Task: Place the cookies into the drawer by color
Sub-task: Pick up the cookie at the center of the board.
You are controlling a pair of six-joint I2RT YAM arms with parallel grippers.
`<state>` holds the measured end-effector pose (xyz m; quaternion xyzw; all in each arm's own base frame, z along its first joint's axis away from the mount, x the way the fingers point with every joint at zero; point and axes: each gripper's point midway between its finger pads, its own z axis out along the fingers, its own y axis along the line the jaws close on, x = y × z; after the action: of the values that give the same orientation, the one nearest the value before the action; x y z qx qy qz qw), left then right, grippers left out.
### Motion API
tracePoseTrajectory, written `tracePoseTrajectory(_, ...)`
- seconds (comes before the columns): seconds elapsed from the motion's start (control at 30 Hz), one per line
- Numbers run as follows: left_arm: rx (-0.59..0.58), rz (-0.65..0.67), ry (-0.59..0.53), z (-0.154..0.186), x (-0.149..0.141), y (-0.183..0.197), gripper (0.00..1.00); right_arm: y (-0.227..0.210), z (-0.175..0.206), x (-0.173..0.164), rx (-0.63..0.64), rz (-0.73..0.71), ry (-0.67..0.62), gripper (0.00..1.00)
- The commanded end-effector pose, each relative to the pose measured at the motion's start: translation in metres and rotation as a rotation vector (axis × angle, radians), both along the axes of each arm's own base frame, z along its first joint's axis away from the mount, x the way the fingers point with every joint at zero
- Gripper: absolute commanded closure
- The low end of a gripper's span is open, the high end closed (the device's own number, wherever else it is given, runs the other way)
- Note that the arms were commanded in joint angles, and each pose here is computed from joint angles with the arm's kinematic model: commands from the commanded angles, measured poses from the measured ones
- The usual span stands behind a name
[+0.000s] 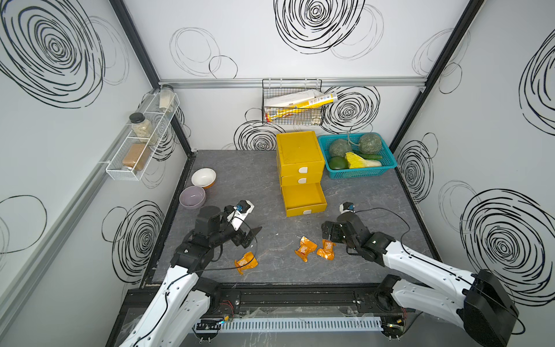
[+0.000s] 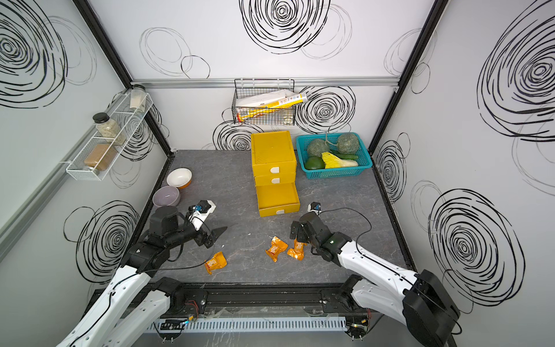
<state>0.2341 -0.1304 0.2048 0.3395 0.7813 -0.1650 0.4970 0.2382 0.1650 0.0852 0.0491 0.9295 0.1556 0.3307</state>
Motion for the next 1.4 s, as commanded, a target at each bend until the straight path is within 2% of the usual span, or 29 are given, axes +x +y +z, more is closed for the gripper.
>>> tracePoseTrajectory(0.0, -0.027, -0.037, -0.073, 0.014, 0.002, -0.004, 0.01, -0.001, -0.015, -0.011, -0.025, 0.011, 0.079, 0.02)
tracePoseTrajectory(0.1, -0.063, -0.052, -0.071, 0.016, -0.001, -0.006, 0.01, 0.001, -0.025, -0.015, -0.029, 0.02, 0.114, 0.08)
tracePoseTrajectory(0.17, -0.131, -0.05, -0.036, 0.021, -0.002, -0.01, 0.01, 0.0, -0.032, -0.018, -0.039, 0.007, 0.151, 0.09)
tracePoseTrajectory(0.2, -0.159, -0.075, -0.021, 0.022, -0.005, -0.014, 0.01, 0.001, -0.036, -0.021, -0.04, 0.011, 0.168, 0.14)
tracePoseTrajectory(0.33, -0.191, -0.145, -0.009, 0.012, -0.016, -0.025, 0.01, 0.0, -0.05, -0.026, -0.052, -0.008, 0.217, 0.16)
tracePoseTrajectory(0.77, -0.14, -0.126, -0.02, 0.003, -0.011, -0.027, 0.01, 0.003, -0.073, -0.046, -0.145, 0.015, 0.32, 0.31)
tracePoseTrajectory(1.0, -0.133, -0.133, -0.032, 0.004, -0.012, -0.029, 0.01, -0.003, -0.087, -0.059, -0.167, 0.005, 0.365, 0.47)
tracePoseTrajectory(1.1, -0.14, -0.141, -0.04, 0.006, -0.013, -0.03, 0.01, -0.005, -0.087, -0.057, -0.196, 0.002, 0.358, 0.52)
tracePoseTrajectory(1.27, -0.137, -0.138, -0.058, 0.009, -0.013, -0.028, 0.01, -0.007, -0.083, -0.052, -0.207, -0.005, 0.328, 0.67)
tracePoseTrajectory(1.37, -0.137, -0.134, -0.056, 0.009, -0.013, -0.027, 0.01, -0.009, -0.081, -0.05, -0.223, -0.011, 0.322, 0.7)
